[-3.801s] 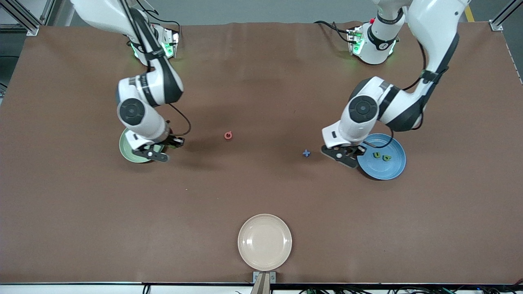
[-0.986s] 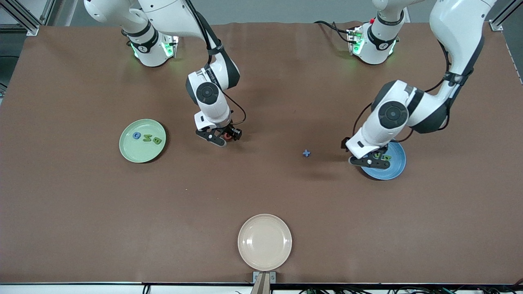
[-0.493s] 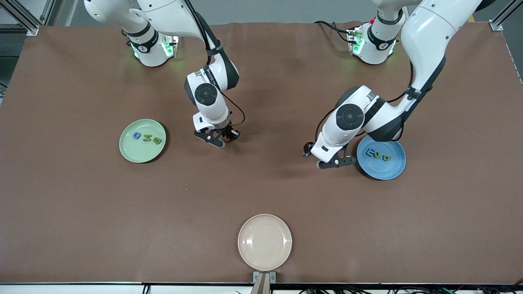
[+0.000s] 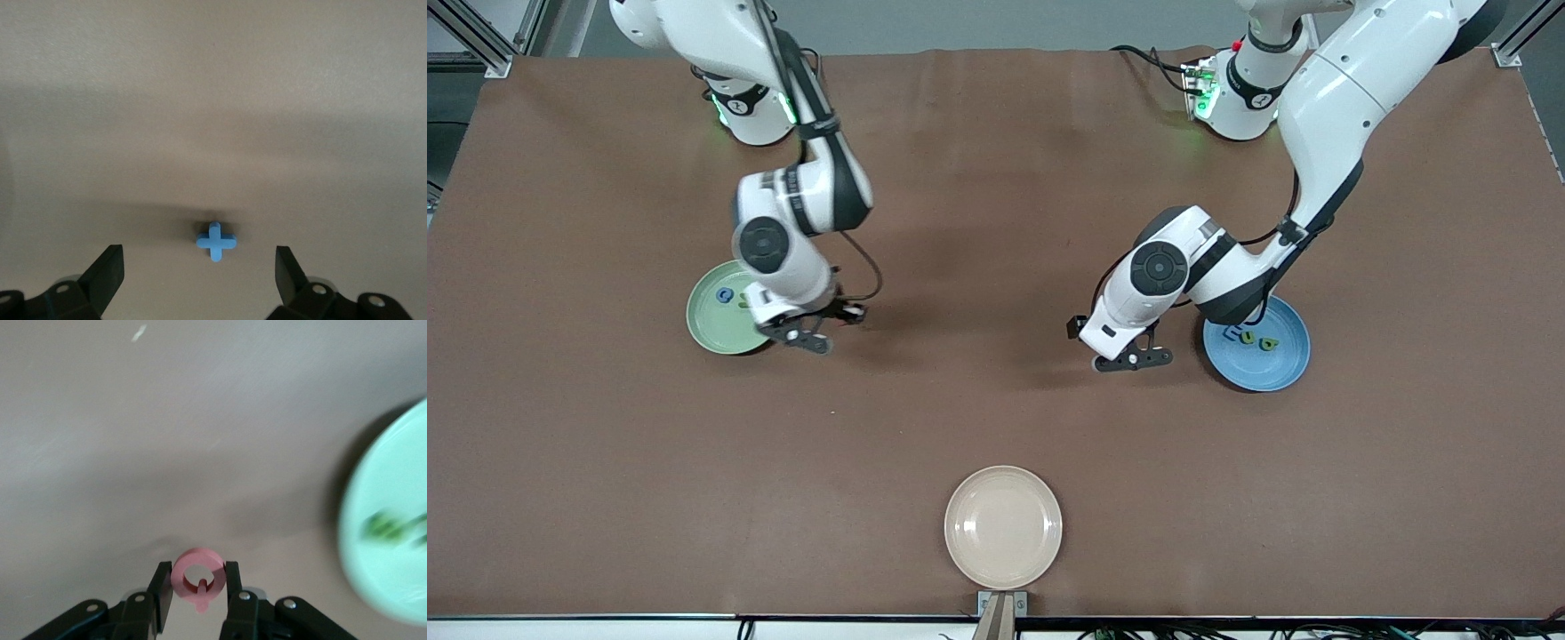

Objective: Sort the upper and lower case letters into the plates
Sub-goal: 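Drop the Q on the green plate while the left gripper grasps the x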

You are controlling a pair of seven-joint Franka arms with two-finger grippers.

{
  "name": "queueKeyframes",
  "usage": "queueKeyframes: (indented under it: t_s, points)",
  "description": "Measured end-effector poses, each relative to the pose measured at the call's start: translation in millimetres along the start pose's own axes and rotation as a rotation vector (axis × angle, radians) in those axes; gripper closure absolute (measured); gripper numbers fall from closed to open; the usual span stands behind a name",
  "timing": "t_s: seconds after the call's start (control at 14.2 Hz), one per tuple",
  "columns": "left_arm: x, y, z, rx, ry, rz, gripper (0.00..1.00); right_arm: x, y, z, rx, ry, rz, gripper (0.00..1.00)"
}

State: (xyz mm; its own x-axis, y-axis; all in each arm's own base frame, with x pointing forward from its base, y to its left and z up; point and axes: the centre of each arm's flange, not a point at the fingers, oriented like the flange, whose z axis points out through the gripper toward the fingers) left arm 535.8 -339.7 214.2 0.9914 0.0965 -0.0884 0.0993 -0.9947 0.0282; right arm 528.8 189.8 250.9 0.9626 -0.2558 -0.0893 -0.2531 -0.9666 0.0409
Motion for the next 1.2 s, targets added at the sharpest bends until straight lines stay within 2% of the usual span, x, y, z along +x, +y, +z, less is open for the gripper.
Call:
queueKeyframes:
  t_s: [0.28, 0.49, 0.84, 1.06, 1.13, 1.2]
  points:
    - [-5, 4, 11, -0.017, -0.002, 0.013, 0.02, 43, 113, -7, -0.026, 0.005, -0.147, 0.63]
    - [-11, 4, 19, -0.001, 0.002, 0.018, 0.03, 54, 163, -1, -0.025, -0.009, -0.173, 0.63]
    - [-18, 5, 35, 0.002, 0.007, 0.015, 0.07, 48, 175, 14, -0.036, -0.013, -0.177, 0.63]
    - [-17, 4, 41, 0.005, 0.013, 0.015, 0.15, 46, 170, 21, -0.036, -0.022, -0.176, 0.63]
    - [-17, 4, 42, 0.001, 0.018, 0.014, 0.16, 45, 167, 23, -0.034, -0.025, -0.177, 0.59]
    - [-17, 5, 43, 0.0, 0.022, 0.014, 0.2, 44, 165, 24, -0.031, -0.026, -0.179, 0.48]
